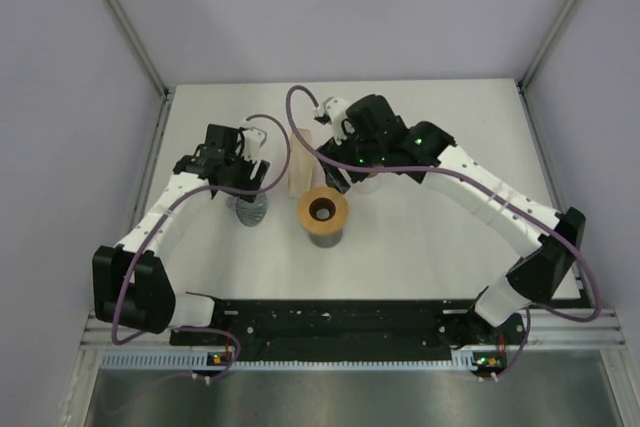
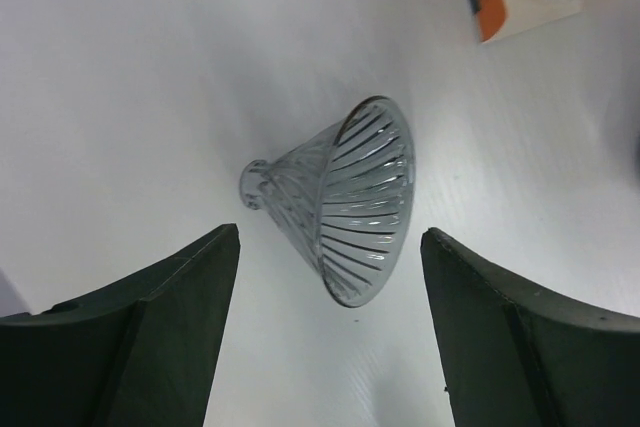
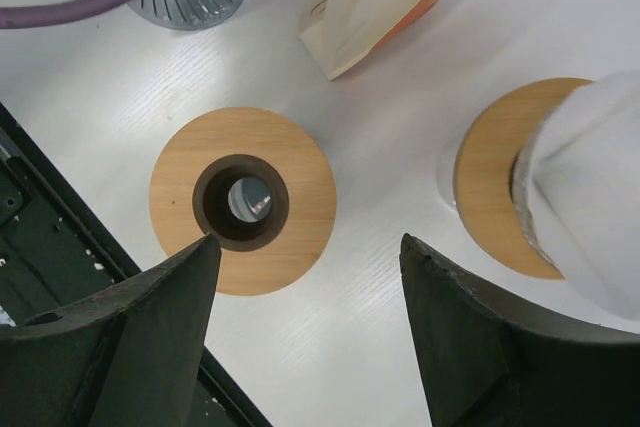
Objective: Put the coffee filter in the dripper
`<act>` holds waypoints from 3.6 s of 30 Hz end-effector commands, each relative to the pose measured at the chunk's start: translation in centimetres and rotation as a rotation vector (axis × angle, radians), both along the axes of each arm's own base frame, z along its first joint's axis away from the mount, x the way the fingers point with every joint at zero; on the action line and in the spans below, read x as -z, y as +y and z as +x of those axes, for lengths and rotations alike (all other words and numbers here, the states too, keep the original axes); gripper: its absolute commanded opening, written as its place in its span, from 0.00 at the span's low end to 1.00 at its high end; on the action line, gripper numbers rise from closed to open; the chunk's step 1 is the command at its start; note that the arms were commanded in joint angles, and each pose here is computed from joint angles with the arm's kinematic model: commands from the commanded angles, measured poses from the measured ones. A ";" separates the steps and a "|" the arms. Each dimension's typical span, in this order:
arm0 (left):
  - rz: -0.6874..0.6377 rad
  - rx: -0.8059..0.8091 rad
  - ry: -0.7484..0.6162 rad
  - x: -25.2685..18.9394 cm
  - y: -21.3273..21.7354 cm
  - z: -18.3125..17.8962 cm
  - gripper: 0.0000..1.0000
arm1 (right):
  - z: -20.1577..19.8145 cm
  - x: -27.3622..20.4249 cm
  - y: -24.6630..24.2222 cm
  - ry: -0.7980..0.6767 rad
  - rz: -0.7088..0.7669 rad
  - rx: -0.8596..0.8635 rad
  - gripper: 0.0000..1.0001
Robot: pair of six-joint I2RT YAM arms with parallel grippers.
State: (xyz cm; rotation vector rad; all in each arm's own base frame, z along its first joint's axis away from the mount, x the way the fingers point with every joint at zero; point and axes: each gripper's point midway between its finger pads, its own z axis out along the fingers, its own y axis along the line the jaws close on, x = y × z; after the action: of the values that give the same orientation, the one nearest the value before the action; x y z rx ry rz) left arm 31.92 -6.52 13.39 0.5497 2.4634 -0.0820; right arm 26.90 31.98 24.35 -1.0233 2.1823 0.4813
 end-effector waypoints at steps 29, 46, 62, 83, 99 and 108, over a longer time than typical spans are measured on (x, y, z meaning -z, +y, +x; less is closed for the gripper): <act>-0.280 0.020 -0.098 -12.4 -1.7 -0.7 0.00 | -0.3 -8.7 -1.8 -0.198 0.222 0.108 0.73; -0.631 0.248 0.186 -15.3 -12.7 -5.2 0.00 | -0.7 -9.3 4.6 -0.188 0.380 0.110 0.58; -0.664 0.268 0.262 -13.5 -15.1 -5.2 0.00 | -0.1 -2.2 2.5 -0.102 0.182 0.180 0.00; -0.628 0.381 0.264 -13.0 -17.5 -7.7 0.00 | -1.2 -1.3 0.5 0.093 0.288 0.125 0.00; -0.630 0.383 0.324 -11.9 -17.5 -8.5 0.00 | -0.2 2.3 0.9 0.191 0.249 0.122 0.00; -0.630 0.376 0.378 -10.5 -17.7 -8.5 0.00 | -0.1 3.7 0.3 0.215 0.224 0.142 0.00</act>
State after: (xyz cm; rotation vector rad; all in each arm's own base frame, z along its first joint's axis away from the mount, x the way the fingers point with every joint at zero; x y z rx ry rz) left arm 24.74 -22.03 21.90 0.6500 2.5516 -0.9608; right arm 25.70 33.06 22.98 -0.7519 2.2512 0.8417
